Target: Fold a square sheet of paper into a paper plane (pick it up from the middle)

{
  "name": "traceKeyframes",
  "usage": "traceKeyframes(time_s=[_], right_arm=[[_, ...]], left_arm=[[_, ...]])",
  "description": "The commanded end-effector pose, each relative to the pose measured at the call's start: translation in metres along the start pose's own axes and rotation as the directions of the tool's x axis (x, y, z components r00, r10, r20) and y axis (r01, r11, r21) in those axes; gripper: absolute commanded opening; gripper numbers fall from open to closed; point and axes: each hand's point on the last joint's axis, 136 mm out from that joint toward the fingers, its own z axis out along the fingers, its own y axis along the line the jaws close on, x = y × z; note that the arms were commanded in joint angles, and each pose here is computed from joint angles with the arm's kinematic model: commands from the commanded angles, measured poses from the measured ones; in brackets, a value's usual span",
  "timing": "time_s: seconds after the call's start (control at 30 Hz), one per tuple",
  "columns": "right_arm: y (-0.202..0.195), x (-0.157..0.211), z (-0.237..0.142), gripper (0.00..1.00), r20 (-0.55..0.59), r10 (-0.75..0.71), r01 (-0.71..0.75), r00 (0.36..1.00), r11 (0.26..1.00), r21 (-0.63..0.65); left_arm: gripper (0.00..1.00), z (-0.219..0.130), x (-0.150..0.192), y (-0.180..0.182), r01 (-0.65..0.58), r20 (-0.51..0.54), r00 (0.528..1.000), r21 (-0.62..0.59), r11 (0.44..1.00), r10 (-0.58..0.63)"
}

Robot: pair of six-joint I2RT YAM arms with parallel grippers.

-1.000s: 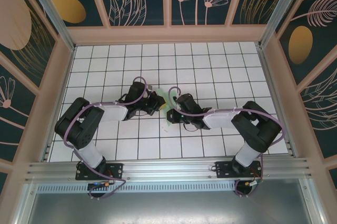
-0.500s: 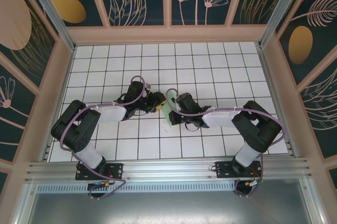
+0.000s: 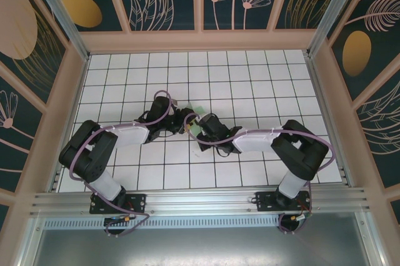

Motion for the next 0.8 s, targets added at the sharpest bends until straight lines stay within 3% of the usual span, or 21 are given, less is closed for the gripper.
traceKeyframes(time_s=[0.0, 0.47, 0.77], right_arm=[[-0.005, -0.006, 0.0, 0.0, 0.026, -0.052, 0.051, 0.998, 0.998, 0.044], [0.002, -0.008, 0.0, 0.0, 0.055, -0.102, 0.101, 0.993, 0.995, 0.019], [0.009, -0.014, -0.012, 0.0, 0.143, -0.101, 0.109, 0.985, 0.993, -0.054]], left_arm=[[0.5, -0.004, 0.002, -0.004, 0.019, 0.011, 1.0, 0.019, 1.0, -0.019], [0.52, -0.01, 0.011, -0.008, 0.03, 0.022, 0.999, 0.045, 0.999, -0.031], [0.53, -0.009, 0.018, -0.01, 0.03, 0.02, 0.999, 0.061, 0.998, -0.031]])
